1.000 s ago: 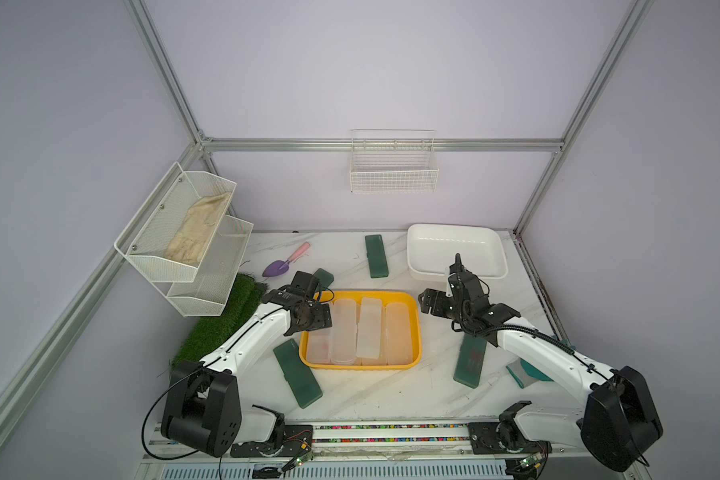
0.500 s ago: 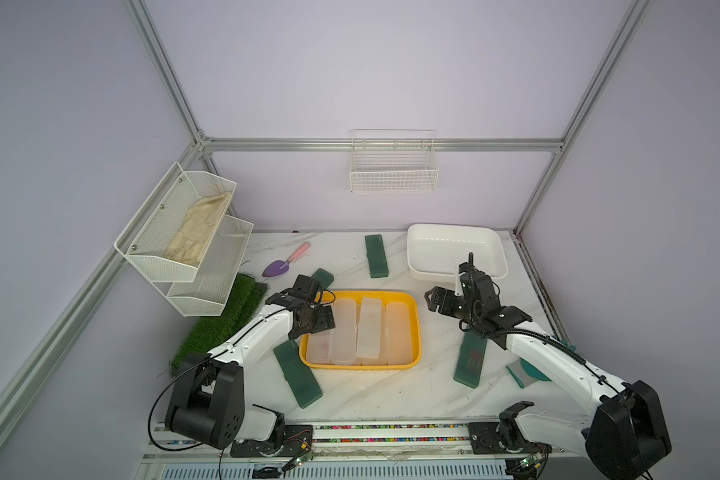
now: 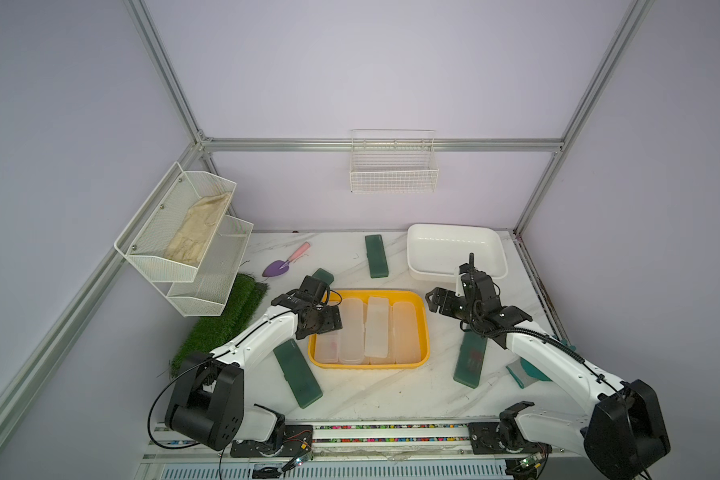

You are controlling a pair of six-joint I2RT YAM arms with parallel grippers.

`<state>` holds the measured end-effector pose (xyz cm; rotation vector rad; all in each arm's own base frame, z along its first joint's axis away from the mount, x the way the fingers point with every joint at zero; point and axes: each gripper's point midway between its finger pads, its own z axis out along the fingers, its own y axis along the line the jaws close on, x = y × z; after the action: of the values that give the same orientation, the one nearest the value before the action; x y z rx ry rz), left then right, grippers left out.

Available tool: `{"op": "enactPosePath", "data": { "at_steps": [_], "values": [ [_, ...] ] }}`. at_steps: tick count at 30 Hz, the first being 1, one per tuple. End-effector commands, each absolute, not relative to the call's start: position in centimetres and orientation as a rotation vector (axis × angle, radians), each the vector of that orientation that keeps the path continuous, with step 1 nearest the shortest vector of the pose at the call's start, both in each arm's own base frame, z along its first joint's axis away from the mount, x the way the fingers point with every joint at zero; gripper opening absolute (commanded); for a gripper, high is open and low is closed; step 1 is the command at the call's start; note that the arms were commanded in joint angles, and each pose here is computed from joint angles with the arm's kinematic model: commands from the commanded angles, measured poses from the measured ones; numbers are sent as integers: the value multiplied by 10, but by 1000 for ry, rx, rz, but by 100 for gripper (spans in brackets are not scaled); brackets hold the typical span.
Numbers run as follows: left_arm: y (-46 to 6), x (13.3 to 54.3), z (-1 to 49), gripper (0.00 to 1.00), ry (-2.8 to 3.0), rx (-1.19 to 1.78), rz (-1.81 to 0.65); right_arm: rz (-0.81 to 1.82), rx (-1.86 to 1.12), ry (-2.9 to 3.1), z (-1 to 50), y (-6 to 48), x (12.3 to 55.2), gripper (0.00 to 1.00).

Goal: Place the pencil cases by color into the storage box
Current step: Adjust the storage box at the center of the board.

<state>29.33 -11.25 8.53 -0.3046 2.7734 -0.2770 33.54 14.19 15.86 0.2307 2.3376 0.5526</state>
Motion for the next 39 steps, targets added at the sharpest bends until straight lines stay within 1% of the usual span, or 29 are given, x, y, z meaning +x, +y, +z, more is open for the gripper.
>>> {"op": "enactPosePath", "data": {
  "at_steps": [1, 4, 8, 14, 19, 26, 30, 35, 39],
  "values": [
    [-126, 307, 99, 93, 2717, -299, -355, 550, 228, 2386, 145, 142, 332, 90],
    [-126, 307, 102, 93, 2717, -289, -365, 522, 220, 2413, 134, 140, 330, 87],
    [-121, 314, 116, 93, 2691, -288, -358, 593, 213, 2446, 120, 154, 323, 83],
    [-109, 323, 126, 93, 2668, -319, -376, 634, 152, 2498, 102, 191, 308, 81],
    [-94, 328, 144, 93, 2624, -349, -379, 695, 136, 2544, 84, 220, 296, 78],
    [-71, 334, 161, 93, 2590, -379, -346, 755, 81, 2536, 89, 247, 295, 77],
    [-67, 335, 162, 94, 2585, -387, -347, 742, 28, 2539, 91, 256, 302, 77],
    [-64, 336, 162, 94, 2585, -396, -344, 789, -23, 2533, 94, 272, 310, 77],
    [-62, 337, 162, 94, 2583, -397, -332, 716, -56, 2527, 99, 269, 319, 77]
  ]
}}
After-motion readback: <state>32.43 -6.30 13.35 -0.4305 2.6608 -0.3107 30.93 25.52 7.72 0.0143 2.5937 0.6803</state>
